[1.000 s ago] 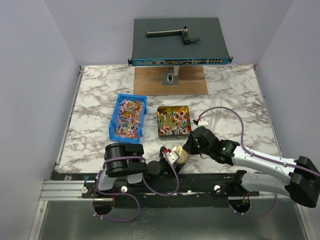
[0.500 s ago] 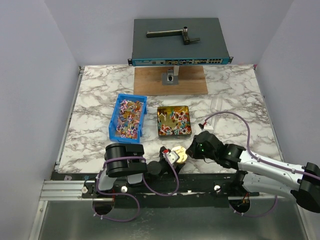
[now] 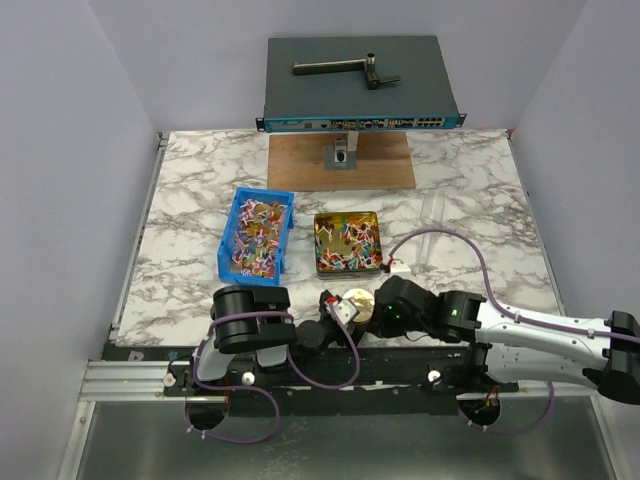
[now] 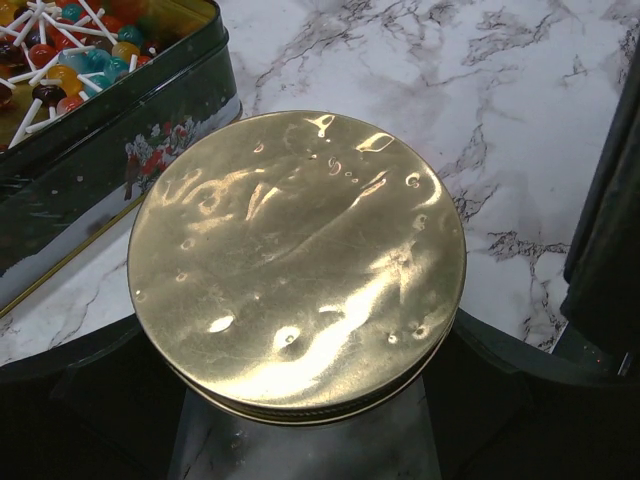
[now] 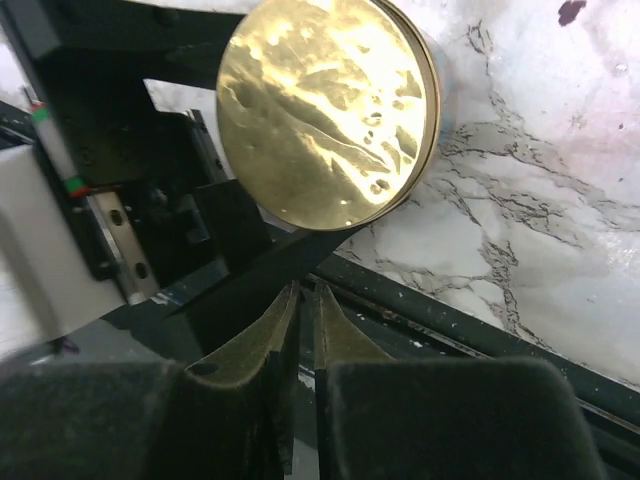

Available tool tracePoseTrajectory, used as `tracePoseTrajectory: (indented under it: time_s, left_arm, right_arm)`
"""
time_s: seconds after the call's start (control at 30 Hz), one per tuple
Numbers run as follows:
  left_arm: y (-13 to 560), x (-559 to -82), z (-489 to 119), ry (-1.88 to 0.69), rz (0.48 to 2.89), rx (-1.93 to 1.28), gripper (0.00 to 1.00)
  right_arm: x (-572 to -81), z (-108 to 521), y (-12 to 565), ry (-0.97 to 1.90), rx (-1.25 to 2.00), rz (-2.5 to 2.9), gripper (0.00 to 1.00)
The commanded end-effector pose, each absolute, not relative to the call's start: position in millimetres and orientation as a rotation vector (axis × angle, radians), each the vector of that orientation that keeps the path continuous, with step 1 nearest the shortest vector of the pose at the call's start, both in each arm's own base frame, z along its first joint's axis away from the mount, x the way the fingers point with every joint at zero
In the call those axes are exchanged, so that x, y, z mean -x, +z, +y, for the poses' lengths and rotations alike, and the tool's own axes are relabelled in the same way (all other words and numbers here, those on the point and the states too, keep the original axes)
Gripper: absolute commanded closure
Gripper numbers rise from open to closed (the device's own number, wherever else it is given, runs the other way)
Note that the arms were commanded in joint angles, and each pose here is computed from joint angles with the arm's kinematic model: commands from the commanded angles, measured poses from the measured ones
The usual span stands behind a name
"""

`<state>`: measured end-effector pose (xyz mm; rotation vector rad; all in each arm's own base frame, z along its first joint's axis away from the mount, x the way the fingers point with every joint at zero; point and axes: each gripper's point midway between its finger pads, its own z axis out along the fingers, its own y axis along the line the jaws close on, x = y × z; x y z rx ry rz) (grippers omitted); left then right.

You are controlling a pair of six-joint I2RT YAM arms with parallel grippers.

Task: Pack the candies
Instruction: Screw the bottle lid onto the packing bottle.

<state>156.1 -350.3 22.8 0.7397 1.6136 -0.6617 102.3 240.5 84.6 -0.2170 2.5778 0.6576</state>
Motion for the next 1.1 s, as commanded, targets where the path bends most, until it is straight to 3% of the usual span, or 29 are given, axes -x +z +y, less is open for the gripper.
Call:
tracePoseTrajectory:
  time_s: [0.0, 0.37, 0.67, 1.07]
  left_arm:
    - [17, -162, -342, -0.664, 1.638, -0.665, 0.22]
    - [16, -160, -345, -0.677, 1.635, -0.685, 0.22]
    - [15, -156, -348, -0.695, 1.631, -0.713, 0.22]
    - [13, -155, -349, -0.698, 1.632, -0.722, 0.2]
  right_arm:
    - [-111, 234, 107, 0.577, 0.221, 2.55, 0.85]
    - [-163, 221, 139, 0.333, 0.203, 2.368, 0.66]
    - [-200, 240, 126, 0.47, 0.269, 2.39, 0.66]
    - [-207, 248, 90, 0.526, 0.32, 2.466, 0.67]
